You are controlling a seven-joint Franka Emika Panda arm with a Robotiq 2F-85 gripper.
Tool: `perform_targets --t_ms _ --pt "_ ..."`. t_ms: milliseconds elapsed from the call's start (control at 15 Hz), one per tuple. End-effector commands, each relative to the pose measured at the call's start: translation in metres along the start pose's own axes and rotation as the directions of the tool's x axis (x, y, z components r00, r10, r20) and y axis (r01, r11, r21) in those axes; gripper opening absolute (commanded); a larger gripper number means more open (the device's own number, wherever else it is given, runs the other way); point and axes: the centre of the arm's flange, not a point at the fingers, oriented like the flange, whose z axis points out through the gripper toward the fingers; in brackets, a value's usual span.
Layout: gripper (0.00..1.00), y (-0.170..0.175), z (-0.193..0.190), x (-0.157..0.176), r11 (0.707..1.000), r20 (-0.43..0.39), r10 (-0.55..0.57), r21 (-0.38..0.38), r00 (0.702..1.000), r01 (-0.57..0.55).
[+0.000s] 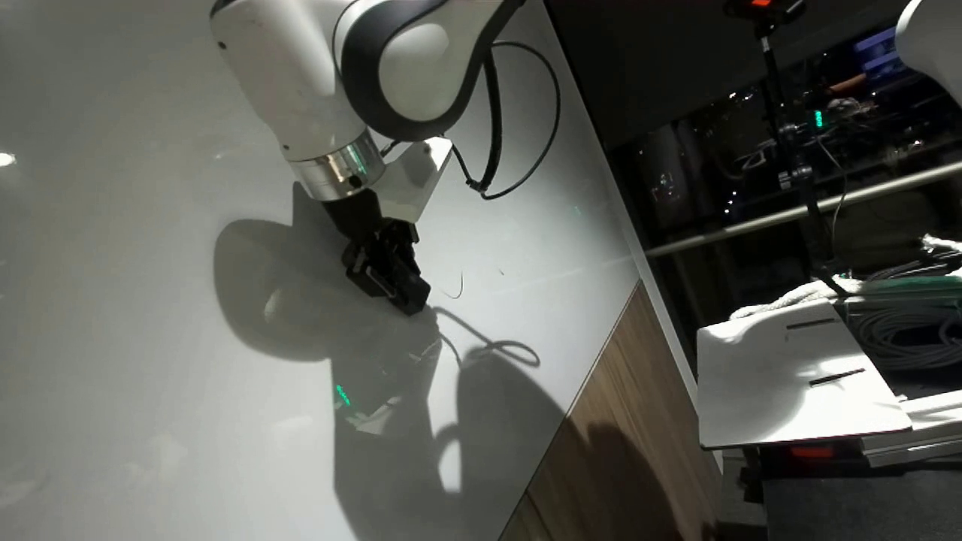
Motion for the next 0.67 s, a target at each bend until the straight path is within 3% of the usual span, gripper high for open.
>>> perform_targets --t_ms 0,333,600 --pt "0.29 0.089 0.023 -0.008 0.998 -0.019 0.053 -0.027 0.998 -0.053" --pt "0.29 0.149 0.063 -0.028 0.99 0.008 0.143 0.003 0.99 -0.143" --pt "0.29 0.141 0.07 -0.02 0.987 -0.022 0.156 0.045 0.988 -0.155"
